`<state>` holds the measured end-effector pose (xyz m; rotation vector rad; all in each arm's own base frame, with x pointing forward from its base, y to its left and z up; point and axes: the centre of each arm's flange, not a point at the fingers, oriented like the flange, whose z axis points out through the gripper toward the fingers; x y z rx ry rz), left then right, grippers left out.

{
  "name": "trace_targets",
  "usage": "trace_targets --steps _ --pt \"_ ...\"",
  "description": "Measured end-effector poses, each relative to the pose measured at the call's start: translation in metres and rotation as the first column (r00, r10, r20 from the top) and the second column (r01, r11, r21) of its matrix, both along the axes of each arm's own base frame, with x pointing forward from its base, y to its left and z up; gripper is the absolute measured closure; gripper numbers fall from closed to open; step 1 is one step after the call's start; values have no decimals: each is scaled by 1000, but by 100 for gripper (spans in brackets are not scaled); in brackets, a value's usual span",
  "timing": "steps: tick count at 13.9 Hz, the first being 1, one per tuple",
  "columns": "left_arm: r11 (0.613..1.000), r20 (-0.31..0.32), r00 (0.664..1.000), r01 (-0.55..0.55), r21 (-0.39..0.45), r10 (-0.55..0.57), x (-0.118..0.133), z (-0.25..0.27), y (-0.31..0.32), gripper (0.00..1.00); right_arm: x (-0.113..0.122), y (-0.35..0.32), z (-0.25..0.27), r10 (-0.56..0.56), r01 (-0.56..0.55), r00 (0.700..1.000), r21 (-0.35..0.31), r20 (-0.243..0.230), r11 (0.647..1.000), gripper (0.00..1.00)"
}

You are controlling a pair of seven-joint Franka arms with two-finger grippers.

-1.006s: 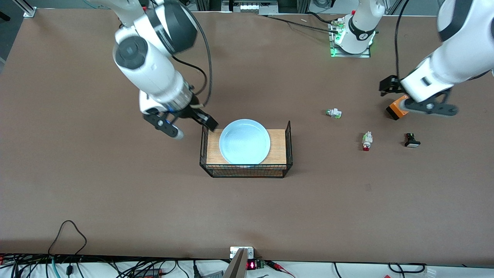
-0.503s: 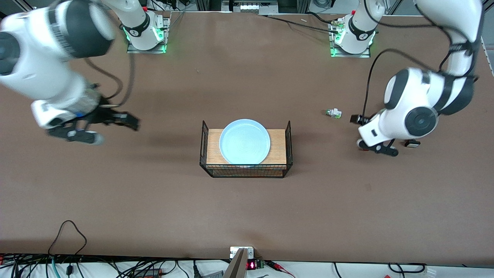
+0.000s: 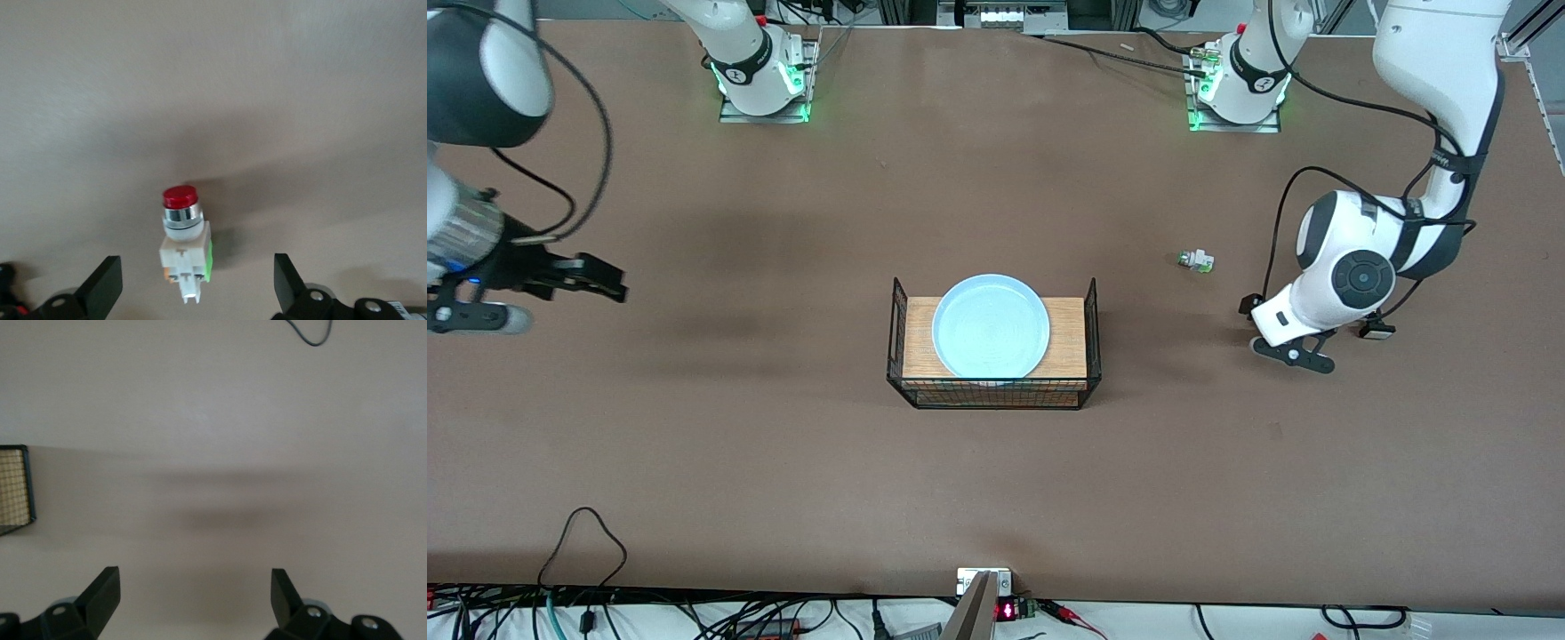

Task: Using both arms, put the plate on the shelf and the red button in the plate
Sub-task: 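Grasp the red button with the left gripper while the right gripper withdraws, then carry the red button with the left gripper over the plate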

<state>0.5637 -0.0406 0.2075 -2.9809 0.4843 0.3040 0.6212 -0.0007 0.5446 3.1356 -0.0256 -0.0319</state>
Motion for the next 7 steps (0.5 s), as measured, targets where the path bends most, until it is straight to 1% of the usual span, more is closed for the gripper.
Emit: trace_targets --steps 2,3,4,5,6,7 --pt "1000 -23 1000 -5 0 5 -4 -13 3 0 -11 -23 5 -17 17 999 3 -46 1000 0" --pt "1000 -32 999 -8 1 8 -6 -19 5 7 -17 -27 9 -24 24 998 4 -60 1000 0" --pt "1000 -40 999 -11 0 11 -7 -23 7 19 -23 -29 12 -26 27 997 6 -69 1000 0" --pt "1000 -46 999 -13 0 13 -7 -28 9 29 -29 -29 13 -27 27 997 7 -70 1000 0" --pt "1000 -50 999 -14 0 14 -8 -31 10 41 -35 -30 12 -27 28 997 9 -69 1000 0" --pt "1000 -52 999 -15 0 15 -8 -32 10 51 -40 -30 12 -27 27 998 9 -61 1000 0"
